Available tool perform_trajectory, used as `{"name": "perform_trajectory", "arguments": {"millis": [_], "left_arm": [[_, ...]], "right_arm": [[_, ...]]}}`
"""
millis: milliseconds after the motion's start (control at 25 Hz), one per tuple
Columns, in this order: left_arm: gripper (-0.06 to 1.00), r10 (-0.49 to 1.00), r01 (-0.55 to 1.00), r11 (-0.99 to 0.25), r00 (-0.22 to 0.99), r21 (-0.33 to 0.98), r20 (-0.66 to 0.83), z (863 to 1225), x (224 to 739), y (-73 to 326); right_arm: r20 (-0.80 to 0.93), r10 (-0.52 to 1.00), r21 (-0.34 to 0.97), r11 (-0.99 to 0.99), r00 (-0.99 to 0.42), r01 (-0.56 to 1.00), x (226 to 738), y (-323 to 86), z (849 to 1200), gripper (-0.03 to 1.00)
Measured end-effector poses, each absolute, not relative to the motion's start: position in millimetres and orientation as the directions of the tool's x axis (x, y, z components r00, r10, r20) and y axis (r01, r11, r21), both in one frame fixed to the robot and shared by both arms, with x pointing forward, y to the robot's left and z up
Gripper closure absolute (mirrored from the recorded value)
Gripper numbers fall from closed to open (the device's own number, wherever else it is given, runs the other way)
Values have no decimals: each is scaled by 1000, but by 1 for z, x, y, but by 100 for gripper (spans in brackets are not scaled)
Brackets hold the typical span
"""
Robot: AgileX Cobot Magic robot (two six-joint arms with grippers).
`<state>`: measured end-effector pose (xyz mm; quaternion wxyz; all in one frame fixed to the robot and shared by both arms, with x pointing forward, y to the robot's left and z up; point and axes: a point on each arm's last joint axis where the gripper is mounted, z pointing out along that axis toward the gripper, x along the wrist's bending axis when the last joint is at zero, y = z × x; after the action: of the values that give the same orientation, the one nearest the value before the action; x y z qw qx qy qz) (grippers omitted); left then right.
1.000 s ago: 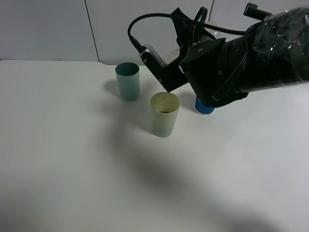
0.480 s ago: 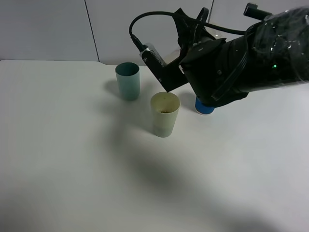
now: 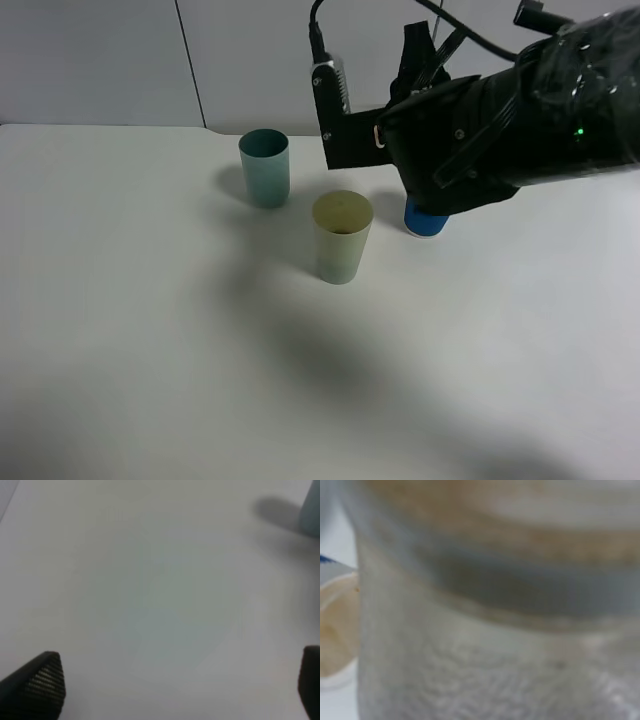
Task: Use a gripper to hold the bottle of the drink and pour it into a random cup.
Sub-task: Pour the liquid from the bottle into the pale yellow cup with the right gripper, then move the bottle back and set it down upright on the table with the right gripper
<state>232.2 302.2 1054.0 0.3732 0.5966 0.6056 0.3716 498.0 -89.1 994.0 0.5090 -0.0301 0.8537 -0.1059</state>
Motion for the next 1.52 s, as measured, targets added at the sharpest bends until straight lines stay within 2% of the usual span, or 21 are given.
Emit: {"name": "perform_trajectory", "arguments": {"millis": [280,440,640,1080,1320,1520], "left_arm": [[2,1000,445,12,-10,895,-9,1054,232,302],[2,1000,445,12,-10,895,-9,1054,232,302],[2,1000,445,12,-10,895,-9,1054,232,302],[2,1000,445,12,-10,895,-9,1054,232,302],[2,1000,445,12,-10,895,-9,1054,232,302],[2,1000,445,12,-10,895,-9,1054,232,302]], "right_arm": [[-871,226,172,972,-435,160,487,-96,1028,59],[-807,409,365,913,-427,183,479,-99,1045,59],[-686,566,534,818,-457,213,471,-101,1058,60],[-369,812,739,551,-452,387,477,-130,1073,60],[-252,806,777,499,-536,385,479,-129,1068,60],[-152,786,794,458,-600,399,473,-131,1043,60]]}}
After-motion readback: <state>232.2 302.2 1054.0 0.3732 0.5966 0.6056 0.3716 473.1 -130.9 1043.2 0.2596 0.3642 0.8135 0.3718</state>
